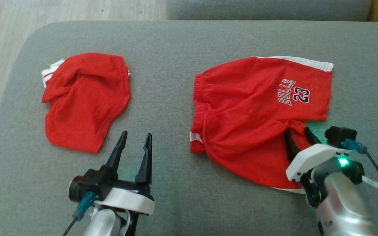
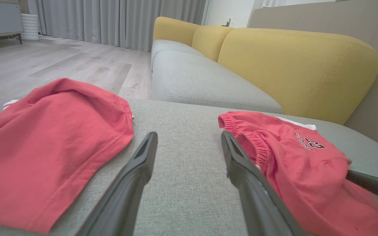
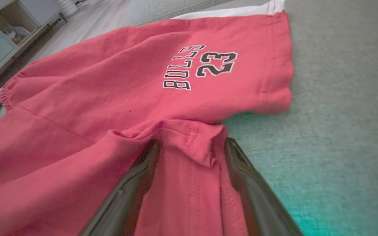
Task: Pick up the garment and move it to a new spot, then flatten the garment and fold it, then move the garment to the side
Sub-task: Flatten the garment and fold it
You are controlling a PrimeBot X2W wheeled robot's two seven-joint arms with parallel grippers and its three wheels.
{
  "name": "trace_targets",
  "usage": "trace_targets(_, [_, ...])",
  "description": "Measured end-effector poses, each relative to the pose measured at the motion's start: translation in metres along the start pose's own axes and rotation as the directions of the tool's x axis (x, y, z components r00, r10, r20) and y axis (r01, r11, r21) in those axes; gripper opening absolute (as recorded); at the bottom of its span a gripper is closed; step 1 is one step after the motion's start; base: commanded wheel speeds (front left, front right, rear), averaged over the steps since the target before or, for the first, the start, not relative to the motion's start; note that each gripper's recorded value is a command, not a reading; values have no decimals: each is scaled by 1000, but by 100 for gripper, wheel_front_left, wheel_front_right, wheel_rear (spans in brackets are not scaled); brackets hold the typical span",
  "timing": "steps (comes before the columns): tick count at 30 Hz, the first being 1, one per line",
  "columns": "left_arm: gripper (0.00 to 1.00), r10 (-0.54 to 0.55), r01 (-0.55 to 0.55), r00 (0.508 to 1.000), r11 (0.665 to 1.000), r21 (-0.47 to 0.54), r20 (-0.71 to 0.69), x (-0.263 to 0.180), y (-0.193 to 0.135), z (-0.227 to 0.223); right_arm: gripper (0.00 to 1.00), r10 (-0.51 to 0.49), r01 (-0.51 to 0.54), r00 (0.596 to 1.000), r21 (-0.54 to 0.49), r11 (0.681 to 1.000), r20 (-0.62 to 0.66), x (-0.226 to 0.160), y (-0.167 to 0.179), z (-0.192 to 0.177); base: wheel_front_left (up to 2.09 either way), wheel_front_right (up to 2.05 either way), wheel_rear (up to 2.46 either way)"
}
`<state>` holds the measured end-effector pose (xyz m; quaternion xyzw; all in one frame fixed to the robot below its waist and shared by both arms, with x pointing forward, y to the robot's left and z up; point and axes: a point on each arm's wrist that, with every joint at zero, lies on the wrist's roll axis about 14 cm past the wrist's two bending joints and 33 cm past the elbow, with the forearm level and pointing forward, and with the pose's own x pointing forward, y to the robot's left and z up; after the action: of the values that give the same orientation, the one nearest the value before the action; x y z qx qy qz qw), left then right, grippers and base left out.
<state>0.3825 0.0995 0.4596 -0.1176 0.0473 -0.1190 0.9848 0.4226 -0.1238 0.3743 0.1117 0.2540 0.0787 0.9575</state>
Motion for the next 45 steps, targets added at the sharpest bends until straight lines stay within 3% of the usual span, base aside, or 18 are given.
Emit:
trace_targets(2, [100, 7, -7, 1000, 1000, 0, -3, 0, 2, -1, 0, 5, -5, 1000, -7, 1000, -8, 4, 2, 0, 0, 0, 0])
trace_targets(13, [100, -20, 20, 1000, 1000, 7, 24, 3, -6, 9, 0, -22, 26, 997, -53, 998, 71, -4, -8, 19, 0, 0, 0])
trace_targets(25, [100, -52, 51, 998, 999, 10, 35, 5, -17, 13, 0, -162, 170, 982, -86, 982, 95, -24, -77, 58, 0, 0, 0])
trace_targets(29, [100, -42, 42, 999, 999, 6, 21, 5, -13, 7, 0, -182, 194, 980, -184, 964, 76, -18, -90, 69, 0, 0, 0])
trace_targets(30, [100, -40, 40, 999, 999, 5, 19, 5, -13, 7, 43, -185, 198, 979, -202, 959, 82, -16, -91, 74, 0, 0, 0])
trace_targets(31, [100, -38, 38, 999, 999, 5, 16, 5, -12, 6, 43, -186, 202, 978, -221, 954, 91, -14, -92, 80, 0, 0, 0])
trace_targets(32, [100, -36, 36, 999, 999, 4, 15, 5, -11, 5, 100, -187, 206, 977, -239, 949, 101, -12, -92, 86, 0, 0, 0])
trace_targets(37, [100, -42, 41, 999, 999, 6, 21, 6, -13, 7, 100, -153, 206, 966, -259, 944, 210, -13, -81, 109, 0, 0, 0])
trace_targets(42, [100, -71, 70, 997, 997, 10, 37, 9, -23, 13, 100, -93, 175, 926, -198, 965, 365, -28, -54, 126, 0, 0, 0])
trace_targets(45, [100, -98, 98, 994, 995, 13, 45, 11, -32, 16, 100, -77, 141, 904, -124, 982, 421, -44, -41, 115, 0, 0, 0])
